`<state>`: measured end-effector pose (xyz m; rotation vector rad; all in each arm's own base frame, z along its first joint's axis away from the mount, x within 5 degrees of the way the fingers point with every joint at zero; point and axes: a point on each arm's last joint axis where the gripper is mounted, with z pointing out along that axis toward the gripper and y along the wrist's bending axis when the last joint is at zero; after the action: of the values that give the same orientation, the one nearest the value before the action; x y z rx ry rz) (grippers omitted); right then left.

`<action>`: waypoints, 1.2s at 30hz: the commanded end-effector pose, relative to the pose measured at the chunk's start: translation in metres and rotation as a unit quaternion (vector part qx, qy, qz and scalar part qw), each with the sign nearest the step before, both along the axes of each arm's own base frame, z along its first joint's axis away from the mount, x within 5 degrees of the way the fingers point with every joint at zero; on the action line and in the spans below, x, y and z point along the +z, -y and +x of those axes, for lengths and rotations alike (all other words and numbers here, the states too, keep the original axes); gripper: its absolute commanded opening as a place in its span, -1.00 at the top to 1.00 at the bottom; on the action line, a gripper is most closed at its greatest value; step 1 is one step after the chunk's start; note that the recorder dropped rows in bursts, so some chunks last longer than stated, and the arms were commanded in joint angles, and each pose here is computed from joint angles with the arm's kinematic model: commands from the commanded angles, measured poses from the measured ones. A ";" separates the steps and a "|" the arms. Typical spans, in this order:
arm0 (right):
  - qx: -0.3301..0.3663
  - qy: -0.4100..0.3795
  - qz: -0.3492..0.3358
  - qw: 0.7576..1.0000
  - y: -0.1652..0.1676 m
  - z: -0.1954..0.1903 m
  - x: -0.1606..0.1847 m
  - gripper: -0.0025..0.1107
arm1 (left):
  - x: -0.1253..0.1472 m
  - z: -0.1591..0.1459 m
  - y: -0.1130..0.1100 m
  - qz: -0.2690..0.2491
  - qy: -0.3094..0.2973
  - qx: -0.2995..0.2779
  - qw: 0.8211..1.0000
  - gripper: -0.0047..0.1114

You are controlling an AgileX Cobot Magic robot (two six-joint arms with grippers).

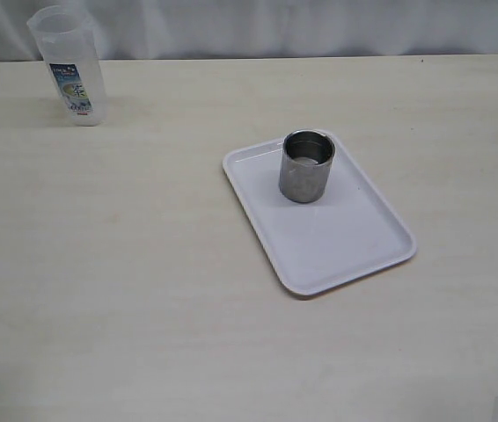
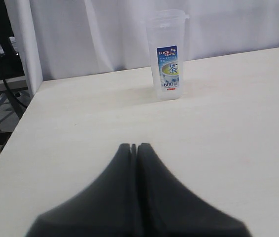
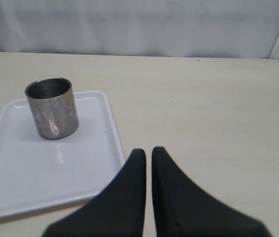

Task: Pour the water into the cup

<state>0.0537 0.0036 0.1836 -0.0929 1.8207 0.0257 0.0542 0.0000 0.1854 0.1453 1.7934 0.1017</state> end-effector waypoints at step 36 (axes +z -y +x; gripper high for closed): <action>-0.004 -0.002 0.006 1.000 0.000 0.000 -0.001 0.88 | 0.000 0.000 0.000 0.000 0.003 0.002 1.000 0.92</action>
<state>0.0537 0.0035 0.1836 -0.0795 1.8214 0.0351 0.0542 0.0000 0.1854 0.1472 1.7933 0.1032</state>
